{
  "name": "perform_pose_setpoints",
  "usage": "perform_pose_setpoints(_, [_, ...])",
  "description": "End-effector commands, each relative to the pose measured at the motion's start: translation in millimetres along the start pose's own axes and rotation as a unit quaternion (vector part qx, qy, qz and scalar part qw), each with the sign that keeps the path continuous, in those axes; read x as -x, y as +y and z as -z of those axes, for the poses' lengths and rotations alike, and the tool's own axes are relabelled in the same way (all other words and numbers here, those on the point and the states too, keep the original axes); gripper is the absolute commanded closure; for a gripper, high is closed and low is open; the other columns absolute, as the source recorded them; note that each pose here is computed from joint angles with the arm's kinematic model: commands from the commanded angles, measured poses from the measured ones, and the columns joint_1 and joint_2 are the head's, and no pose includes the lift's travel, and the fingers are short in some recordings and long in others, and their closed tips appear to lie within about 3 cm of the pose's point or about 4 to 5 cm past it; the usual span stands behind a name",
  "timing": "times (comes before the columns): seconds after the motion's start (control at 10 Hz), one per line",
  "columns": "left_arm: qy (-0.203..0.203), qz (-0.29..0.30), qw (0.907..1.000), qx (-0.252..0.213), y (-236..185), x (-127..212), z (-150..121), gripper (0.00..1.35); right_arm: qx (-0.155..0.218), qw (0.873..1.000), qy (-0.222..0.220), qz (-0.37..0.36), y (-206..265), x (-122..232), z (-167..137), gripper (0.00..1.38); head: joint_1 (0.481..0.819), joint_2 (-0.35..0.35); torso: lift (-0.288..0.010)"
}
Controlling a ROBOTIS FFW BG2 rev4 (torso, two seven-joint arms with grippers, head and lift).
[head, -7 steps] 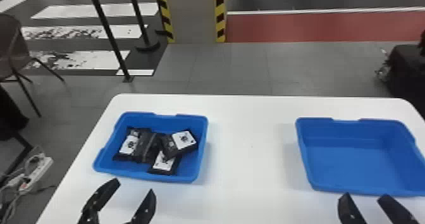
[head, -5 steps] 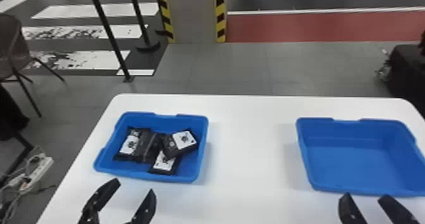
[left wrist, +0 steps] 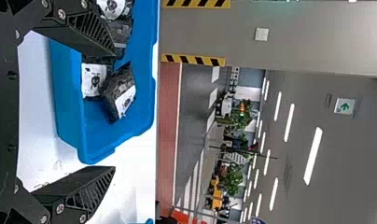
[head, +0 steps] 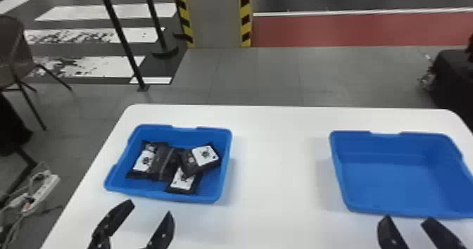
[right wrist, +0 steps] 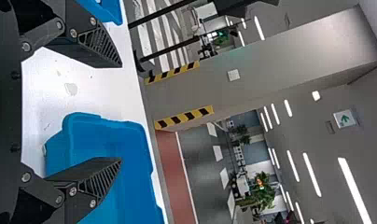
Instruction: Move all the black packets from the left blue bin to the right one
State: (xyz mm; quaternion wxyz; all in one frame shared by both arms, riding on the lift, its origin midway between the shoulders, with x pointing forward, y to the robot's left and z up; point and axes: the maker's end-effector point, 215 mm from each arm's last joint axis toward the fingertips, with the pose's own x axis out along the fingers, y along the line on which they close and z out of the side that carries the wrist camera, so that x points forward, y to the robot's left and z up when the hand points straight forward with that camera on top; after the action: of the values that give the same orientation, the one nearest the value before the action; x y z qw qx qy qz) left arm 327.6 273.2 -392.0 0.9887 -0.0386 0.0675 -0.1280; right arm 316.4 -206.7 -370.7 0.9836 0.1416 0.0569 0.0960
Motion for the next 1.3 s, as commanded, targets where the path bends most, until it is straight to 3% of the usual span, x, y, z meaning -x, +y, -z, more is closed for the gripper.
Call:
perform_pose_setpoints(0.0, [0.002, -0.001, 1.0, 0.0, 0, -1, 1, 0.16, 0.0, 1.0, -0.001, 0.0, 0, 0, -1, 0.34, 0.695, 0.121, -0.11])
perform_pose_setpoints(0.6, [0.042, -0.021, 0.9981, -0.04, 36, -30, 4, 0.17, -0.005, 1.0, -0.001, 0.0, 0, -1, 1, 0.34, 0.695, 0.135, -0.11])
perform_pose_setpoints(1.0, [0.098, -0.012, 0.9951, -0.004, 39, -79, 33, 0.17, -0.008, 1.0, 0.001, 0.001, -1, 1, 3, 0.34, 0.695, 0.15, -0.11])
perform_pose_setpoints(1.2, [0.117, -0.005, 0.993, -0.014, 42, -104, 35, 0.18, -0.01, 1.0, 0.0, 0.002, -2, 0, 3, 0.34, 0.695, 0.131, -0.11])
